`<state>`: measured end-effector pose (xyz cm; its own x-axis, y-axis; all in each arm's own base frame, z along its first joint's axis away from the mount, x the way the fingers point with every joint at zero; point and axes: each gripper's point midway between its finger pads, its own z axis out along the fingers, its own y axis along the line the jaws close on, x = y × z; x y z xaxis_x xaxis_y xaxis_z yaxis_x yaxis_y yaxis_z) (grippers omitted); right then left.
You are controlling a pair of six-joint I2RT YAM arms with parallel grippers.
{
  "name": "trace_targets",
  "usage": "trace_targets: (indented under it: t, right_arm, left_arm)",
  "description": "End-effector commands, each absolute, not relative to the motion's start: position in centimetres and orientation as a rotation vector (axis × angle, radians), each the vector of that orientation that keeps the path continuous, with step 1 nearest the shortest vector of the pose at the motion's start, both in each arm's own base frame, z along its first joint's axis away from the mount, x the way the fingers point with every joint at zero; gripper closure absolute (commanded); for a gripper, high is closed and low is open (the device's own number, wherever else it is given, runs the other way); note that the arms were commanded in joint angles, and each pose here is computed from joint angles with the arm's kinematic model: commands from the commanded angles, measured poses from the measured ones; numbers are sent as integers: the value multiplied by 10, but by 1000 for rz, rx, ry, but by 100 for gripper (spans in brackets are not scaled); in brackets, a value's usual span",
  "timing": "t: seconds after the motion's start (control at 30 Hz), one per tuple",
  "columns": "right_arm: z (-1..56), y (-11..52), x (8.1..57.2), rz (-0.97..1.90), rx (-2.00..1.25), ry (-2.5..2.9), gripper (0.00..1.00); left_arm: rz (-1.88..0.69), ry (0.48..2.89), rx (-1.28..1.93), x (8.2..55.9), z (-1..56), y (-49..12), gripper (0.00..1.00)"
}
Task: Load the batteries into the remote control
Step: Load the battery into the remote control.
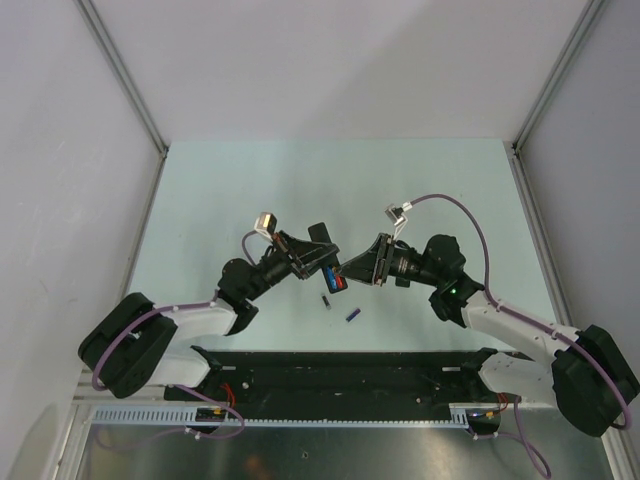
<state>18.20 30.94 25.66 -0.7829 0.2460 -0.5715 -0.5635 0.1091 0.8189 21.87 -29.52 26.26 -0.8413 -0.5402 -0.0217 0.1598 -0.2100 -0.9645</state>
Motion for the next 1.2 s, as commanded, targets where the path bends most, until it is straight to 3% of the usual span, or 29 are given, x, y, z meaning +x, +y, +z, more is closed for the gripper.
trace_targets:
  t: [0.0, 0.3, 0.43, 0.47, 0.5, 0.57, 0.67, 0.87, 0.9, 1.0, 1.17]
  right_arm:
    - [255, 310, 189, 1717, -281, 1791, 65]
    - [233, 307, 188, 1668, -255, 1923, 100]
    - [226, 308, 185, 1659, -254, 1969, 99]
    - [227, 307, 186, 1658, -249, 1968, 89]
    - [230, 306, 186, 1660, -243, 1959, 67]
    - [238, 303, 188, 1663, -222, 1933, 40]
    - [254, 294, 194, 1651, -185, 1891, 24]
    - [267, 272, 203, 1514, -175, 1881, 22]
    - [245, 250, 219, 1272, -135, 1949, 23]
    - [197, 205, 241, 898, 7, 2105, 26]
    - [135, 155, 254, 470, 124, 2300, 29]
  left_arm:
    - [-2247, 1267, -169, 179, 335, -276, 100]
    - [-2209, 1311, -86, 174, 323, -283, 100]
    - [-2189, 1347, -76, 173, 311, -285, 100]
    - [-2186, 1351, -81, 173, 309, -284, 100]
    - [-2174, 1359, -97, 175, 305, -283, 100]
    - [-2167, 1364, -112, 176, 302, -283, 100]
    - [-2155, 1380, -130, 179, 296, -282, 100]
    - [-2137, 1406, -163, 184, 286, -280, 100]
    - [-2127, 1415, -179, 186, 283, -277, 100]
    - [-2114, 1436, -213, 190, 275, -272, 100]
    - [-2072, 1469, -258, 194, 259, -260, 100]
